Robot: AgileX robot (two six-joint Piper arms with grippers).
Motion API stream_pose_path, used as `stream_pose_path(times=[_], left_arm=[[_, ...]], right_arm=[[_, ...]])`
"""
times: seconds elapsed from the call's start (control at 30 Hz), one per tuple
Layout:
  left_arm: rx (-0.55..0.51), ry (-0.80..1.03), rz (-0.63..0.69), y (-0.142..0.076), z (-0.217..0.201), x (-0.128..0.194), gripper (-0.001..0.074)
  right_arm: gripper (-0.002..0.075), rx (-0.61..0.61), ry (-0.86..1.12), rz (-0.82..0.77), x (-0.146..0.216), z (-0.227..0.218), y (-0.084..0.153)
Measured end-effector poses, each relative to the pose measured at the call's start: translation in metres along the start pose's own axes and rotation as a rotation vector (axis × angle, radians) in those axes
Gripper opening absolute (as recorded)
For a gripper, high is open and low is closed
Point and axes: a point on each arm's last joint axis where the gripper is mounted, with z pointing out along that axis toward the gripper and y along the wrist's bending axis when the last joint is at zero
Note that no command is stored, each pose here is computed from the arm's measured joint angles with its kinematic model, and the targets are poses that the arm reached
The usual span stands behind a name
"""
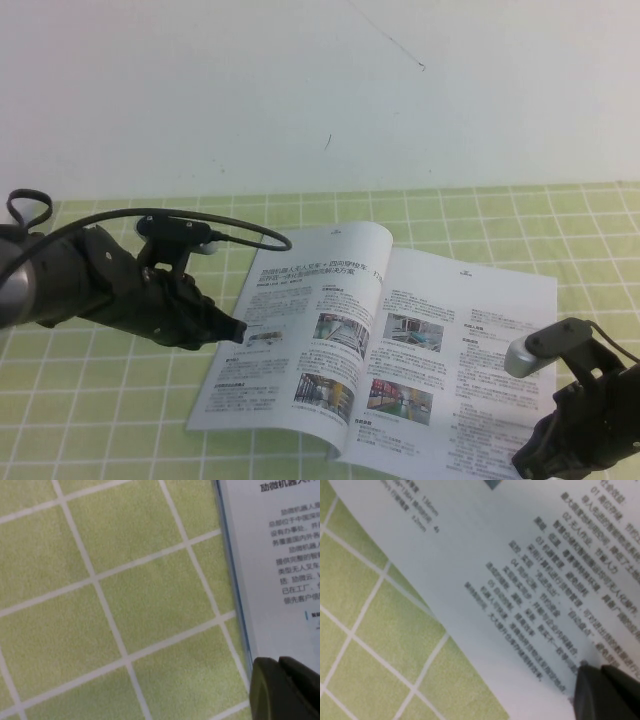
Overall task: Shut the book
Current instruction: 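Close the open booklet and leave it lying on the table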
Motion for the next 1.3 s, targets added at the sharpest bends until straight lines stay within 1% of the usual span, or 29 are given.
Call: stream_pose_path(times=[0.1,0.2,0.3,0.37,0.4,0.6,0.7,0.77,0.87,0.93,1.03,1.13,1.17,1.3], left_arm=[[-0.005,0.005,0.01,-0.005,0.011,0.002,-0.0004],[0.003,0.017,0.032,-0.014,0.021,0.005,-0.0004],[0.035,0.003,-0.017,-0.031,0.027,0.005,-0.0004],[0.081,0.0,-0.048,-0.052,0.03,0.005,-0.0004],[0.114,0.006,-0.038,-0.065,0.03,0.006,-0.0004],[0.321,0.018,0.103,-0.143,0.022,-0.003,-0.0004],[0.396,-0.007,0.156,-0.167,0.012,-0.016,-0.0004],[0.419,-0.037,0.168,-0.173,0.004,-0.025,-0.0004],[0.419,-0.091,0.211,-0.176,-0.013,-0.036,-0.0004],[0.41,-0.126,0.264,-0.176,-0.029,-0.041,-0.0004],[0.387,-0.191,0.372,-0.175,-0.062,-0.047,-0.0004],[0.352,-0.258,0.449,-0.173,-0.099,-0.051,-0.0004],[0.335,-0.289,0.47,-0.172,-0.113,-0.053,-0.0004],[0.254,-0.397,0.53,-0.163,-0.169,-0.054,-0.0004]], right_arm=[[-0.0003,0.0,0.0,0.0,0.0,0.0,0.0],[-0.0003,0.0,0.0,0.0,0.0,0.0,0.0],[-0.0003,0.0,0.0,0.0,0.0,0.0,0.0],[-0.0003,0.0,0.0,0.0,0.0,0.0,0.0],[-0.0003,0.0,0.0,0.0,0.0,0.0,0.0],[-0.0003,0.0,-0.001,-0.001,0.0,0.0,0.0],[-0.0003,0.0,-0.001,-0.004,0.0,0.0,0.0],[-0.0003,0.0,0.002,-0.006,0.0,0.0,0.0],[-0.0003,0.008,0.003,-0.007,0.0,-0.005,0.001],[-0.0003,0.03,0.013,-0.004,0.001,-0.01,0.002],[-0.0003,0.067,0.085,-0.032,0.01,-0.028,0.007],[-0.0003,0.122,0.141,-0.066,0.012,-0.054,0.012],[-0.0003,0.167,0.158,-0.092,0.012,-0.068,0.013],[-0.0003,0.321,0.2,-0.097,0.015,-0.12,0.021]])
